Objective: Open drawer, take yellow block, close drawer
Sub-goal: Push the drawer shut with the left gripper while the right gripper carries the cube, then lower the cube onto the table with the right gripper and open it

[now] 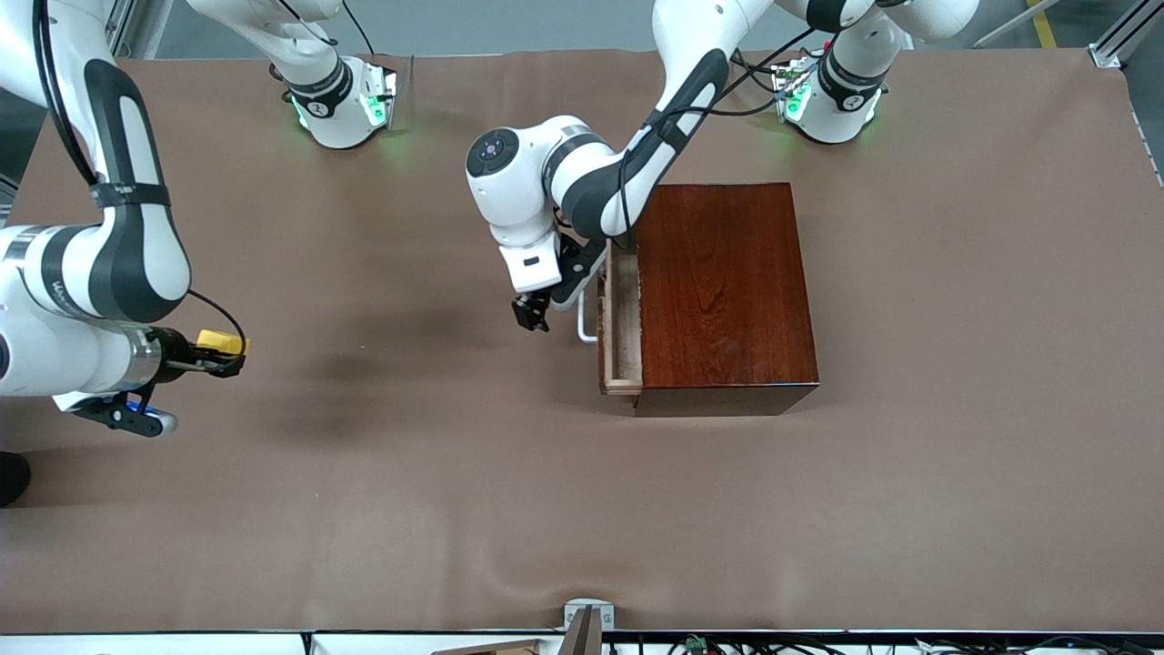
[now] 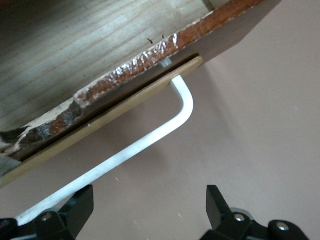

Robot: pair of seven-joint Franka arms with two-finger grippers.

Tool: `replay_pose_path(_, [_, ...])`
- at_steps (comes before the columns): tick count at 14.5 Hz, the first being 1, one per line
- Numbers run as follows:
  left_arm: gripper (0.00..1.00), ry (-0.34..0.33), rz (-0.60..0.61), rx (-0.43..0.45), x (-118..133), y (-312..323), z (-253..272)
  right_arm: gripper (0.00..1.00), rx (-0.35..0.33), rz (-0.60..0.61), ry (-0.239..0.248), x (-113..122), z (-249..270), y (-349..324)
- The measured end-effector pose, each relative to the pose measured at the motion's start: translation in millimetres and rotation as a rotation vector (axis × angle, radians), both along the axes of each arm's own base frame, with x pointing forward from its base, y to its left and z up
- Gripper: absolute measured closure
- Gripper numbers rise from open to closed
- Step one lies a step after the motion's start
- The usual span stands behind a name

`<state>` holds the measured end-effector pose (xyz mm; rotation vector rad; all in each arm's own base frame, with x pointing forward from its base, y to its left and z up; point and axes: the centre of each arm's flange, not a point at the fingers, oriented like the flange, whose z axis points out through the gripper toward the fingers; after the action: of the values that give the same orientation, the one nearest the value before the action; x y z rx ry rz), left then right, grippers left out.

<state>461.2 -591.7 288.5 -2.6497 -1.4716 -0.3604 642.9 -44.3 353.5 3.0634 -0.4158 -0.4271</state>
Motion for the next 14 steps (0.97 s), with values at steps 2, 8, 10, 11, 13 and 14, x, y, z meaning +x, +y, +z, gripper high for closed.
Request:
replay_pose_path(2, [0.0, 0.032, 0.024, 0.054, 2, 11, -5, 0.44, -0.001, 0.033, -0.023, -5, -20, -16])
replay_pose_path(8, [0.0, 0.081, 0.064, 0.127, 8, 30, -11, 0.44, 0.011, 0.071, -0.091, -39, -95, -57])
replay_pose_path(10, [0.0, 0.081, 0.064, 0.127, 8, 30, -11, 0.44, 0.011, 0.087, -0.115, -47, -110, -57])
replay_pose_path(11, [0.0, 0.08, 0.063, 0.126, 8, 29, -11, 0.44, 0.011, 0.097, -0.13, -50, -115, -58])
replay_pose_path(13, [0.0, 0.073, 0.05, 0.105, 6, 24, -6, 0.44, 0.012, 0.116, -0.153, -57, -125, -65])
replay_pose_path(14, [0.0, 0.061, 0.026, 0.08, 5, 19, 2, 0.44, 0.013, 0.122, -0.157, -60, -129, -68])
